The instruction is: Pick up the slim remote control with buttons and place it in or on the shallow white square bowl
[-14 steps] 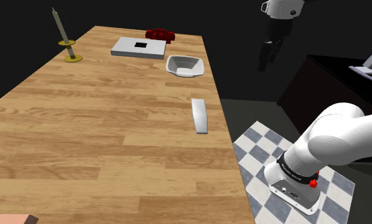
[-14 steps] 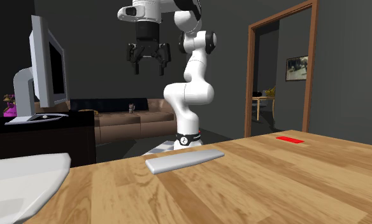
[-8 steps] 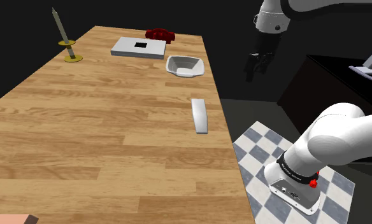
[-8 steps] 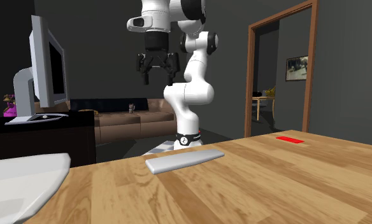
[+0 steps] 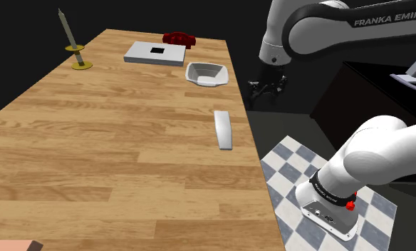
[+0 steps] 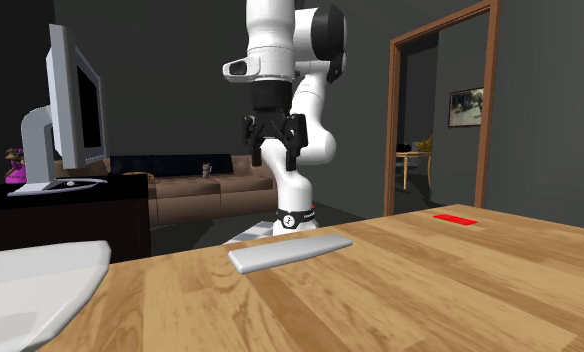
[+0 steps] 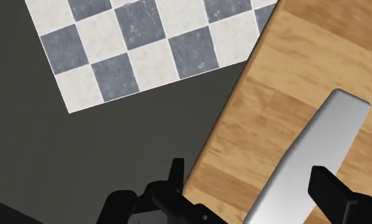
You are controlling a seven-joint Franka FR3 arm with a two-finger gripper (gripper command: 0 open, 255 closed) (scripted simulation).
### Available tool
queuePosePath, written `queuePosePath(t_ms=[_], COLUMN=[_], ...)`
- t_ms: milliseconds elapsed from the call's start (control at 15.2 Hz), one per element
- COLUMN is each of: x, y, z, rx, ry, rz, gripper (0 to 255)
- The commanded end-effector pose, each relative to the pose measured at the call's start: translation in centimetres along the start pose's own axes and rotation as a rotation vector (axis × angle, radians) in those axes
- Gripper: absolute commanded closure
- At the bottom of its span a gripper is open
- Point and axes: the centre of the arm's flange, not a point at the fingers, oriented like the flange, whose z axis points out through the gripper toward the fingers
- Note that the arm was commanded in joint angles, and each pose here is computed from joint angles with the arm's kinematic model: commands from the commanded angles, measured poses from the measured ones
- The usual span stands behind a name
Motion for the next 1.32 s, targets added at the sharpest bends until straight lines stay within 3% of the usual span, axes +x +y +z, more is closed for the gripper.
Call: queuePosePath(t_ms=[0,594,1254], x=[0.4,4.2,4.4], y=[-1.9,-9.5,-9.7], z=[1.6,8.1,12.1], rx=[0.013,0.057,0.057], ry=[0.012,0.053,0.053], rz=[0.08,0.395,0.395], gripper=[0,0,0])
